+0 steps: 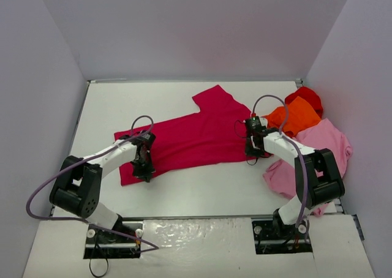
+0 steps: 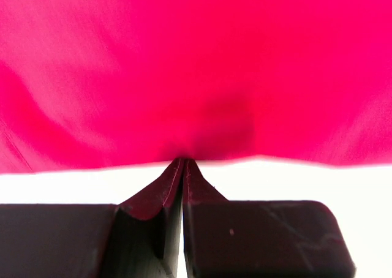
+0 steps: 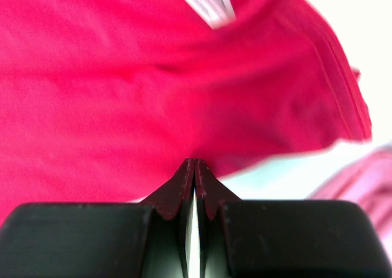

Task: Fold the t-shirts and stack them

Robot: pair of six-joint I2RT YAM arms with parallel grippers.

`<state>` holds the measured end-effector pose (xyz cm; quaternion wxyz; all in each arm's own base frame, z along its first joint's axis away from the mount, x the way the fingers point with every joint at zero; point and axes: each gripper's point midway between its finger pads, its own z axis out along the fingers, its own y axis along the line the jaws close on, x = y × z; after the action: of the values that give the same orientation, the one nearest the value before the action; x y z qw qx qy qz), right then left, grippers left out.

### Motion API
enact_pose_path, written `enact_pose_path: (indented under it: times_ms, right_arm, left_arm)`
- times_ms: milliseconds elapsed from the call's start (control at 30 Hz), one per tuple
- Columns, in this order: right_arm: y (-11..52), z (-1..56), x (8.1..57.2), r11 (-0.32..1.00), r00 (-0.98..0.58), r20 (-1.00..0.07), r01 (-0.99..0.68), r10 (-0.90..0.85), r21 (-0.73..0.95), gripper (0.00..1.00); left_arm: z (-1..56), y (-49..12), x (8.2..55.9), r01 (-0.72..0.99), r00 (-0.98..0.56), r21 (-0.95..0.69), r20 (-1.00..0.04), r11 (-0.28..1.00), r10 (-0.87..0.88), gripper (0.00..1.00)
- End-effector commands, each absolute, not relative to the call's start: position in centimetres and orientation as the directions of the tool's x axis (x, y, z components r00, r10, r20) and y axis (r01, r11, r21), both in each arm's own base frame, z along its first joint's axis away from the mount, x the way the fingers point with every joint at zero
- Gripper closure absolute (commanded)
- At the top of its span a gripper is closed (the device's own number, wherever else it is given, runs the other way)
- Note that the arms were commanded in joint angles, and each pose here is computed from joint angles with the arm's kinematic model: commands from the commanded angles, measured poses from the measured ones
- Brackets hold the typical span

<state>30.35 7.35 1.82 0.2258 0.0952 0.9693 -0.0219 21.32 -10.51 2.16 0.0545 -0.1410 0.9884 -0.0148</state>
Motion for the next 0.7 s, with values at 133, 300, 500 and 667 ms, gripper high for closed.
enact_pose_path:
  times_ms: [133, 300, 500, 667]
  right_arm:
    - [7.6, 3.2, 26.5, 0.981, -0.887, -0.429, 0.195, 0.174, -0.006, 1.00]
    - [7.7, 5.8, 28.3, 0.979, -0.835, -0.521, 0.204, 0.179, 0.010, 1.00]
    - [11.4, 8.4, 34.7, 0.982, -0.790, -0.583, 0.151, 0.188, 0.112, 1.00]
    - [15.8, 3.0, 37.5, 0.980, -0.851, -0.496, 0.091, 0.170, 0.180, 1.00]
  left_arm:
    - [4.1, -9.4, 17.4, -0.294, -0.951, -0.011, -0.101, 0.956, -0.293, 1.00]
    - [6.0, -10.3, 19.9, -0.294, -0.933, -0.071, -0.196, 0.953, -0.302, 1.00]
    - [10.6, -12.7, 27.1, -0.288, -0.865, -0.172, -0.374, 0.942, -0.333, 1.00]
    - [7.1, -15.4, 30.8, -0.264, -0.909, -0.152, -0.292, 0.952, -0.298, 1.00]
